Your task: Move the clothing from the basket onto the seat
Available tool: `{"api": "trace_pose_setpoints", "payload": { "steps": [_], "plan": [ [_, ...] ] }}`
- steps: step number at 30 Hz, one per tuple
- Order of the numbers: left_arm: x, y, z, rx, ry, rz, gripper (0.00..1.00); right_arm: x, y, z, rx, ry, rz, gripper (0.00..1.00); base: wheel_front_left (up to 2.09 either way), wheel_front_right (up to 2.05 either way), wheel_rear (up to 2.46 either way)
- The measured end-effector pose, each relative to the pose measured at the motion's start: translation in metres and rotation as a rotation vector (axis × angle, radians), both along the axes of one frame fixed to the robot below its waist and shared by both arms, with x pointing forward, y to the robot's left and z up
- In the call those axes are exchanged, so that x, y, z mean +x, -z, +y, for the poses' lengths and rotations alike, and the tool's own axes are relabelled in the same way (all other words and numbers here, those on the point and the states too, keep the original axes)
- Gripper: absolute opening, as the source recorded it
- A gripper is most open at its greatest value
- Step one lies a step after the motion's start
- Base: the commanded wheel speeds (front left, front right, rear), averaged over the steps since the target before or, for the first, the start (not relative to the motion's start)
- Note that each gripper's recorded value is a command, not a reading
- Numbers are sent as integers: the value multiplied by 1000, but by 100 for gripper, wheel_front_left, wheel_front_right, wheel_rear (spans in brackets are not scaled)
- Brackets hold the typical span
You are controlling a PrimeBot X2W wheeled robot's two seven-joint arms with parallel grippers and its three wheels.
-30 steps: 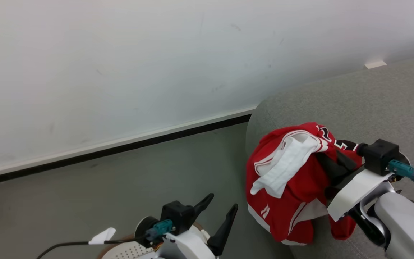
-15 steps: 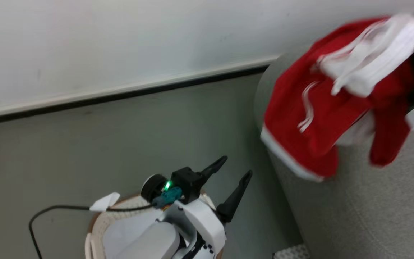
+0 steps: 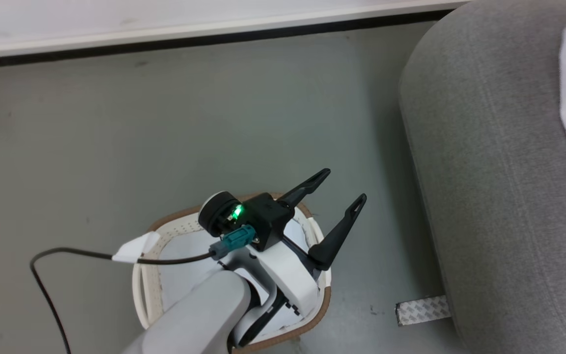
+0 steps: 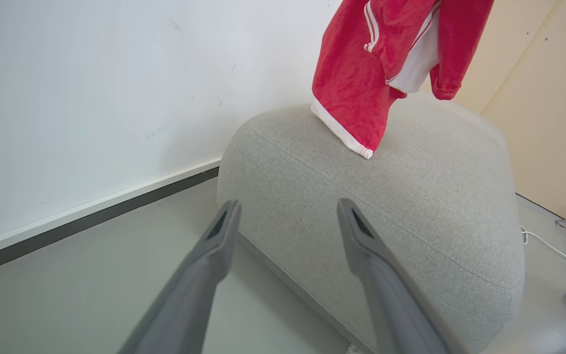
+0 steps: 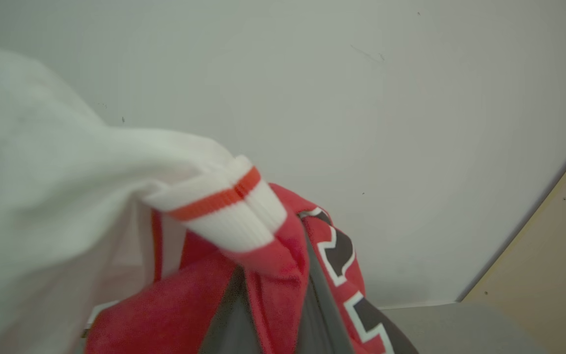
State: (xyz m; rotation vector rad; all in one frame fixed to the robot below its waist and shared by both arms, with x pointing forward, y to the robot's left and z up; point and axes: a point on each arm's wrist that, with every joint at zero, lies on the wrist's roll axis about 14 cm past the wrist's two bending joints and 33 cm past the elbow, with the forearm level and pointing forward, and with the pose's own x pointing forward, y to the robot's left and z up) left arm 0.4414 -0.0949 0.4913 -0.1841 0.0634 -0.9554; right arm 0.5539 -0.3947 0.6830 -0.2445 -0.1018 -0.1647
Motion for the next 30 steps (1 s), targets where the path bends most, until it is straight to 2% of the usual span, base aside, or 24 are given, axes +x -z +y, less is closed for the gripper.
{"api": "trace_pose_setpoints", "payload": {
  "steps": [3, 7, 15, 16, 17, 18, 19, 26, 30],
  "plan": [
    [5, 9, 7, 9, -17, 19, 100, 6, 15, -23, -8, 74, 35, 0, 0, 0, 0],
    [5, 19, 17, 24, -40, 46, 100, -1, 66, -49, 40, 170, 120, 0, 0, 0, 0],
    [-6, 22, 23, 33, -59, 76, 100, -57, 178, -71, 220, 334, 266, 0, 0, 0, 0],
    [-6, 22, 24, 37, -61, 78, 100, -62, 187, -70, 234, 345, 280, 14, 0, 0, 0],
    [-7, 23, 26, 41, -63, 80, 100, -67, 195, -68, 244, 354, 294, 42, 0, 0, 0],
    [-8, 24, 27, 45, -65, 82, 100, -70, 201, -66, 257, 360, 304, 93, 0, 0, 0],
    [-8, 23, 28, 46, -69, 81, 100, -73, 205, -64, 267, 362, 308, 100, 0, 0, 0],
    [-9, 13, 37, 17, -117, 82, 100, -100, 238, -38, 263, 321, 390, 100, 0, 0, 0],
    [-17, 6, 46, 13, -160, 68, 100, -131, 247, -24, 272, 290, 400, 100, 0, 0, 0]
  ]
}}
